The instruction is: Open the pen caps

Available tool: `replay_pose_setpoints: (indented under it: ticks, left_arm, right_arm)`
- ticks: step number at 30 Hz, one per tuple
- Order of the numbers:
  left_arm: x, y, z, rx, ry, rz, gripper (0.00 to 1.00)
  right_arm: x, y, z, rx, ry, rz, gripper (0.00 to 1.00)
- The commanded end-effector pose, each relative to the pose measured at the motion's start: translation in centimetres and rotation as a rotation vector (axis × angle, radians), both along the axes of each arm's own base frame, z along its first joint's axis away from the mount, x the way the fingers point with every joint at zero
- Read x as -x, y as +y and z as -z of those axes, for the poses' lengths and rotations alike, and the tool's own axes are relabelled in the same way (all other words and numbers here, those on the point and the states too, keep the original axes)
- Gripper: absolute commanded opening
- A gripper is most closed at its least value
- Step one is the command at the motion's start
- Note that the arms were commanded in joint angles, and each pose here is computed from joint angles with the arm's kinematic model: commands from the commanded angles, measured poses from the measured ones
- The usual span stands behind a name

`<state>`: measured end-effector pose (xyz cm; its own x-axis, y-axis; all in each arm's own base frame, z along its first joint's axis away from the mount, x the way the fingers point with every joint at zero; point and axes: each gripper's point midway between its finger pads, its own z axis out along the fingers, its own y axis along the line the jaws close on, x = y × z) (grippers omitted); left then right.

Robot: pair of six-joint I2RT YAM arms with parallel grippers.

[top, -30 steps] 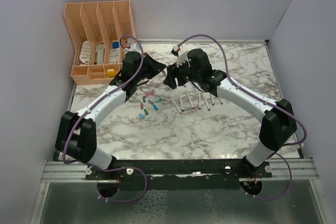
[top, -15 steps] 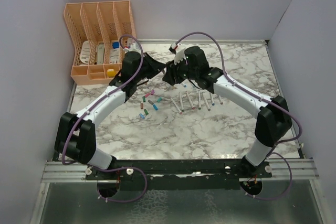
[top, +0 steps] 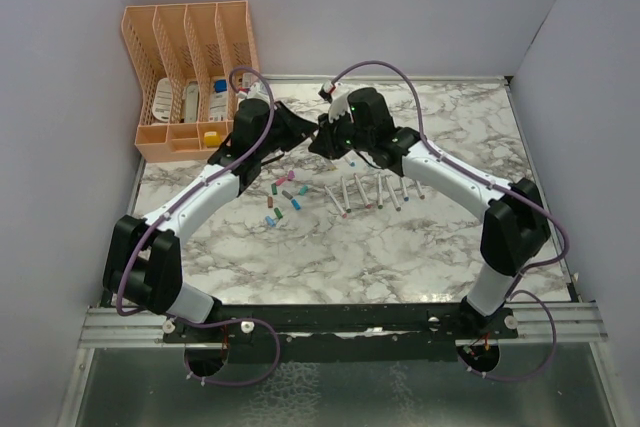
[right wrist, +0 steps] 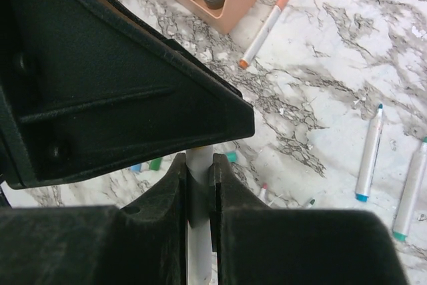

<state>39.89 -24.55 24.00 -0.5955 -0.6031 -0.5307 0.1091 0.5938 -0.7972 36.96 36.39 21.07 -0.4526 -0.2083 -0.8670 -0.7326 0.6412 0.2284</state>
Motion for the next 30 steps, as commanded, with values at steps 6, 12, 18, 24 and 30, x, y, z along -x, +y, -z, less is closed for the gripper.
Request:
replay_pose_setpoints:
  ticks: [6, 12, 18, 24, 30]
  left_arm:
    - [-6.0, 4.7, -2.3, -0.035, -0.044, -0.163, 0.00]
    - [-8.6, 5.3, -3.8, -0.054, -0.071, -0.180, 0.00]
    - [-4.5, 4.6, -0.9, -0.095, -0.002, -0.064, 0.00]
    - [3.4, 6.9, 5.1, -0.244, 0.127, -0.010, 0.00]
    - [8.2, 9.5, 7.1, -0.325, 0.179, -0.036, 0.00]
  right_arm:
    - [4.9, -3.2, 3.0, 0.017, 0.077, 0.010, 0.01]
    - [6.6, -5.8, 4.2, 0.044, 0.093, 0.067, 0.01]
    - [-0.1, -10.1, 4.2, 0.217, 0.013, 0.334, 0.01]
    - [-8.6, -13.3, 5.4, 0.254, 0.025, 0.448, 0.01]
    - [-14.1, -15.1, 8.7, 0.327, 0.059, 0.493, 0.01]
